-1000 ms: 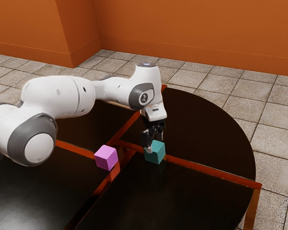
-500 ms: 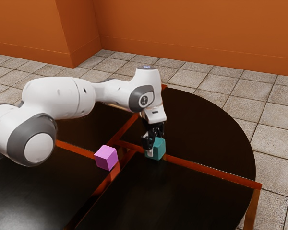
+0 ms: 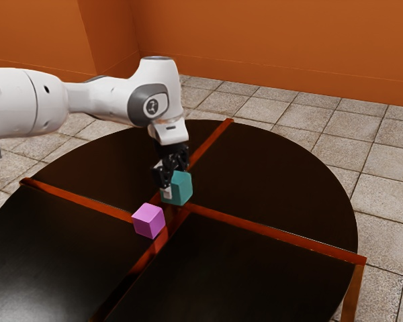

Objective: Pick up the blue block with one arm, and put the blue block on the pink block with one arm

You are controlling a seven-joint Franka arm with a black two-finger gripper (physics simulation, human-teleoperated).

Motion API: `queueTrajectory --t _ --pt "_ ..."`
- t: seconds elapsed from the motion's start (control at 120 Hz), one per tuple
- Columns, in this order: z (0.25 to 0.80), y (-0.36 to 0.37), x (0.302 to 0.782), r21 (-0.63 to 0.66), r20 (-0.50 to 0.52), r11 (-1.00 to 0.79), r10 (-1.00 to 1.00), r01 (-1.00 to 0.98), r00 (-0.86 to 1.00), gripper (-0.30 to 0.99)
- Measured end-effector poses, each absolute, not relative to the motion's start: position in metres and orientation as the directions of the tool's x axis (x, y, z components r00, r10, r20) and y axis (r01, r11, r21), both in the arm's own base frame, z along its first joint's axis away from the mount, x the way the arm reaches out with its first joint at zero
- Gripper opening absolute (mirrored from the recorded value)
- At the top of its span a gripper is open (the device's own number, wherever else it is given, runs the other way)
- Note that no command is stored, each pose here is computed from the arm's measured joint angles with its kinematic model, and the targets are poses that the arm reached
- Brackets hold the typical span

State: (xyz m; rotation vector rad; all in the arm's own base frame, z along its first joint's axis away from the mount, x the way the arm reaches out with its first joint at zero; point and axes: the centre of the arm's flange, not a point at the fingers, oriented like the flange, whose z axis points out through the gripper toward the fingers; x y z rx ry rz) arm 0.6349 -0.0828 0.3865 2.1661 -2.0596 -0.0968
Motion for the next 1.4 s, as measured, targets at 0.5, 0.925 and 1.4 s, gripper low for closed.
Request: queueTrajectory --t 0.5,0.925,1.4 --pt "0.364 -0.017 0.641 0.158 0.0 -0.006 -1.0 -0.987 0.006 0.39" --pt "0.345 0.014 0.617 0.163 0.014 0.003 -1.0 -0.987 -0.001 0.38" --pt "0.325 0.018 0.614 0.113 0.11 0.014 -0.994 -0.994 -0.002 0.39"
